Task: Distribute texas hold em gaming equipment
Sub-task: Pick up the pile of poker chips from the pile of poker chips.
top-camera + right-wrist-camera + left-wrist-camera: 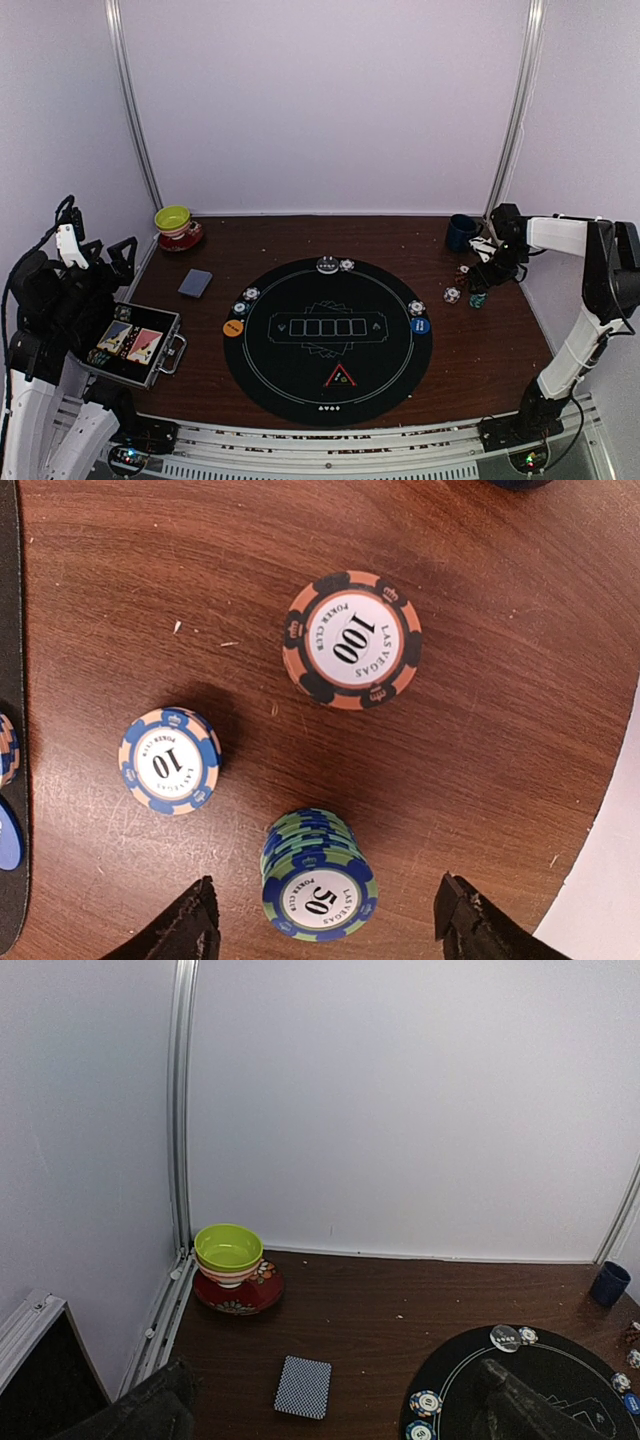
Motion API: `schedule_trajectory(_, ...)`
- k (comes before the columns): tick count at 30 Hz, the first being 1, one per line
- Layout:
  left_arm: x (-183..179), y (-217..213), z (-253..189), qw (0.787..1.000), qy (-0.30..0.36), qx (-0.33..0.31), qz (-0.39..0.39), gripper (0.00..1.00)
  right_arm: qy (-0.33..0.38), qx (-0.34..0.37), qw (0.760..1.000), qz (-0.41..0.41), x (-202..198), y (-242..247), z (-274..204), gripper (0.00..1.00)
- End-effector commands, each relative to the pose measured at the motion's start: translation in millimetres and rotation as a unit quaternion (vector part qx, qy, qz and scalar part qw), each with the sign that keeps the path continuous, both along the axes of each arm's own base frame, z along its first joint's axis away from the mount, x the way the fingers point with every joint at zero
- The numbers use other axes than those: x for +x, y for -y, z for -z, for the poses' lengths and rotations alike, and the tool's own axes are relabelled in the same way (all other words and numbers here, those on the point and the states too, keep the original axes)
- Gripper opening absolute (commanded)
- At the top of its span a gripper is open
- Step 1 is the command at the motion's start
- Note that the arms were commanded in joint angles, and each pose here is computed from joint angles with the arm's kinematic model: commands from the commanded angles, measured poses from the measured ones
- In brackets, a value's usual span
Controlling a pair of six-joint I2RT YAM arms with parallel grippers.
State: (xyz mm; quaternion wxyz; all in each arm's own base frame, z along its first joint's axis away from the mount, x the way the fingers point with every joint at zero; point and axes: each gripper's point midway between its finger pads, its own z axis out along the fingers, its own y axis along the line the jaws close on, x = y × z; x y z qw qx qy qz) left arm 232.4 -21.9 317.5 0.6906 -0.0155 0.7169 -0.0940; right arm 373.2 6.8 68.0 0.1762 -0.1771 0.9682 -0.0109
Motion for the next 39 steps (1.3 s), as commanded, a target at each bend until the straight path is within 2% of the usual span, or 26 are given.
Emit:
schedule_trajectory(1,-0.3,-1.5,-9.9,1.000,0.021,0.001,-0.003,0.98,-0.023,-0.011,1.000,0.000,-11.4,6.5,10.2,0.75)
schedule_trajectory(39,-0.7,-1.2,-10.4,1.000,0.023,0.001,-0.002,0.98,-0.030,-0.005,1.000,0.006,-3.7,4.7,26.2,0.50)
